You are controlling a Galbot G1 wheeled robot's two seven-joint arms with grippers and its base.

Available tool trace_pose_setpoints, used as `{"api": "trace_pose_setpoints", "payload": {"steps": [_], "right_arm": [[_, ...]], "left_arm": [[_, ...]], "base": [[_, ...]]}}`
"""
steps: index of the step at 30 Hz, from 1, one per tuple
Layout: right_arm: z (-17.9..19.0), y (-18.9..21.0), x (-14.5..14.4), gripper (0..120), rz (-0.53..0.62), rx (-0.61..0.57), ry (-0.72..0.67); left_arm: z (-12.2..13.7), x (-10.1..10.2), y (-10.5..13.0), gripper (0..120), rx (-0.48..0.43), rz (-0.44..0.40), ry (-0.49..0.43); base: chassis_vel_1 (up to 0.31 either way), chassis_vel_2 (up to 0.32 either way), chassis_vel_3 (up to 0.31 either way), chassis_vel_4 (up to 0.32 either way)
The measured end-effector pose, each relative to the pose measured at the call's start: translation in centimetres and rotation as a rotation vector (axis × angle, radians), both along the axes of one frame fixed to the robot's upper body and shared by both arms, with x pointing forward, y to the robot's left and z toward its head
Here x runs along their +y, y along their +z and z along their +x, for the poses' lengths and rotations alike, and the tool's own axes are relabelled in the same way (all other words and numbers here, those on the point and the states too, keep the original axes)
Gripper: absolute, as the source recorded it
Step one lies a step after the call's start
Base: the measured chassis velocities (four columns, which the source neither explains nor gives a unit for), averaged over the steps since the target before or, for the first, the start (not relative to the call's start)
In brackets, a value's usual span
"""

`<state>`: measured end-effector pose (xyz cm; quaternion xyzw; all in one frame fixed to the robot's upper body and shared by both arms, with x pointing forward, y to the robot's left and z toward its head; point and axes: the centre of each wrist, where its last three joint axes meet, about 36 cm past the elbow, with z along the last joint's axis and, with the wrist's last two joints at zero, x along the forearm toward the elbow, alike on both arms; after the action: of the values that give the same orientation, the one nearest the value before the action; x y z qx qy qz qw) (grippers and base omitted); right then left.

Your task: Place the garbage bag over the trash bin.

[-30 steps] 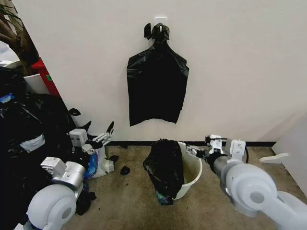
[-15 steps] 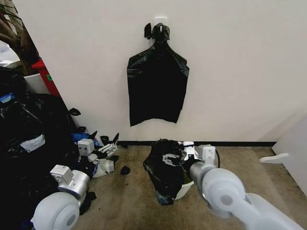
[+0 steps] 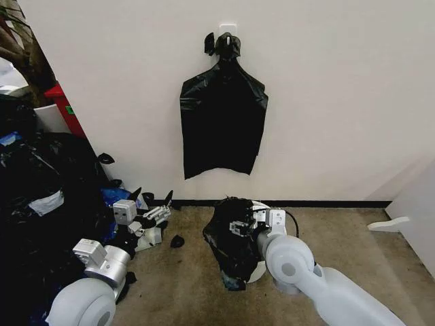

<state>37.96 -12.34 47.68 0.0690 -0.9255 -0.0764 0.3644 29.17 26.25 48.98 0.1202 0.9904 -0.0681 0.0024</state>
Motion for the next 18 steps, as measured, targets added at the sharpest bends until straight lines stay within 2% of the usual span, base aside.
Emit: {"api": "trace_pose_setpoints", "payload": {"steps": [3, 6, 7, 12, 13, 16, 18], "right_arm": [[0.06, -0.17, 0.13, 68, 0.000, 0.002, -0.005], [0.26, -0.46, 0.28, 52, -0.004, 0.007, -0.015], [0.26, -0.46, 0.28, 52, -0.004, 0.007, -0.015], [0.39, -0.77, 0.41, 34, -0.008, 0.011, -0.028], [0.42, -0.85, 0.42, 28, -0.008, 0.012, -0.031], [0.44, -0.93, 0.46, 21, -0.007, 0.012, -0.036], [0.46, -0.90, 0.46, 11, -0.006, 0.010, -0.039]], "left_arm": [[0.05, -0.04, 0.04, 100, -0.002, 0.000, -0.002], [0.15, -0.15, 0.05, 100, -0.004, -0.002, -0.005], [0.15, -0.15, 0.05, 100, -0.004, -0.002, -0.005], [0.21, -0.17, 0.03, 100, -0.003, -0.003, -0.007], [0.27, -0.15, 0.04, 100, -0.004, -0.002, -0.007], [0.33, -0.18, 0.01, 100, -0.003, -0.001, -0.011], [0.38, -0.29, -0.16, 100, 0.004, 0.004, -0.023]], "base": [[0.000, 0.000, 0.000, 0.000], [0.000, 0.000, 0.000, 0.000], [0.000, 0.000, 0.000, 0.000], [0.000, 0.000, 0.000, 0.000], [0.000, 0.000, 0.000, 0.000], [0.000, 0.000, 0.000, 0.000], [0.000, 0.000, 0.000, 0.000]]}}
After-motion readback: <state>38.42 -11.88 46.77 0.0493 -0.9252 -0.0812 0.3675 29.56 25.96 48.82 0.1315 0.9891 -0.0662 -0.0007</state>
